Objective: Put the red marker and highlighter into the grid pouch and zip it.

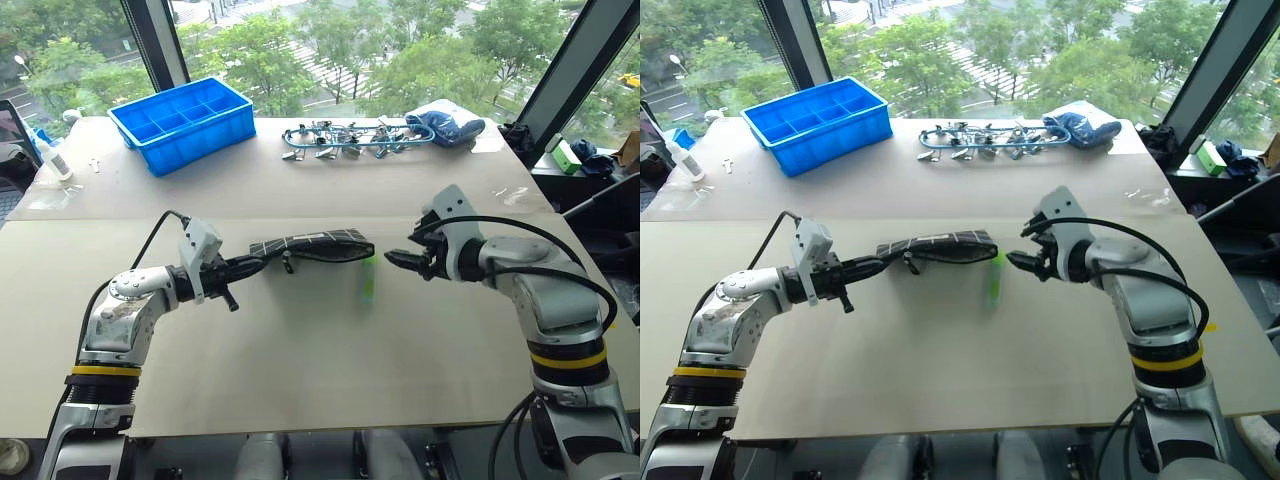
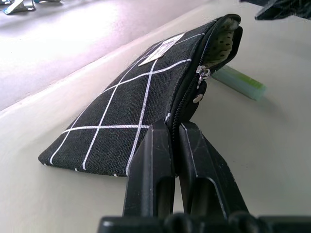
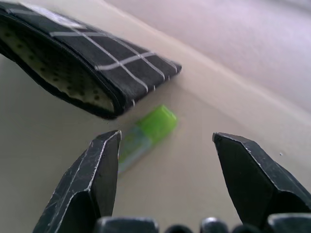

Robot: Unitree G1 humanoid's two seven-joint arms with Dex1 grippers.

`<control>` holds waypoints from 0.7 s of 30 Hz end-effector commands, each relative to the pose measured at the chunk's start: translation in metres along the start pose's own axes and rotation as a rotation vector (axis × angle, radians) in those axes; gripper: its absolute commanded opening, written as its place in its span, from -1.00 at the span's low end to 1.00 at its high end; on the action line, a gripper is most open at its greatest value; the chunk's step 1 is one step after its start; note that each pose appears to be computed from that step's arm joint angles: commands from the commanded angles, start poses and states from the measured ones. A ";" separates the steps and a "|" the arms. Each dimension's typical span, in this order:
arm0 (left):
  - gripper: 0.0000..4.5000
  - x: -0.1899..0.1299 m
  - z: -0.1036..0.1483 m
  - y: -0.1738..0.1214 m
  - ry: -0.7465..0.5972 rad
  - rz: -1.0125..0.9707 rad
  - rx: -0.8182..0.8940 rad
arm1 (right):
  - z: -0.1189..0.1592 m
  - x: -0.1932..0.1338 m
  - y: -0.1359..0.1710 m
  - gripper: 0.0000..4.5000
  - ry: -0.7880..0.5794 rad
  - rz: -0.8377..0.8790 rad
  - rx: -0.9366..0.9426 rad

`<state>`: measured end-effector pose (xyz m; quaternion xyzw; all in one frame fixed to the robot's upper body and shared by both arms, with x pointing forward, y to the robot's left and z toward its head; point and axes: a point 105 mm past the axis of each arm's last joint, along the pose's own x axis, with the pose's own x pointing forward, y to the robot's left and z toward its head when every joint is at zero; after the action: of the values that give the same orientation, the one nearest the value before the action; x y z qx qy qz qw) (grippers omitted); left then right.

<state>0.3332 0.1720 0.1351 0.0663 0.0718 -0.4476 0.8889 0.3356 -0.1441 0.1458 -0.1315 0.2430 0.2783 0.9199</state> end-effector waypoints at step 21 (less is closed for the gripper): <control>-1.00 0.005 0.015 -0.001 -0.079 0.030 0.027 | 0.004 0.053 0.042 0.51 0.096 -0.078 0.069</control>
<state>0.3372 0.1664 0.1351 0.0550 0.0617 -0.4366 0.8959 0.3458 -0.0905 0.1073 -0.1142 0.3176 0.2260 0.9138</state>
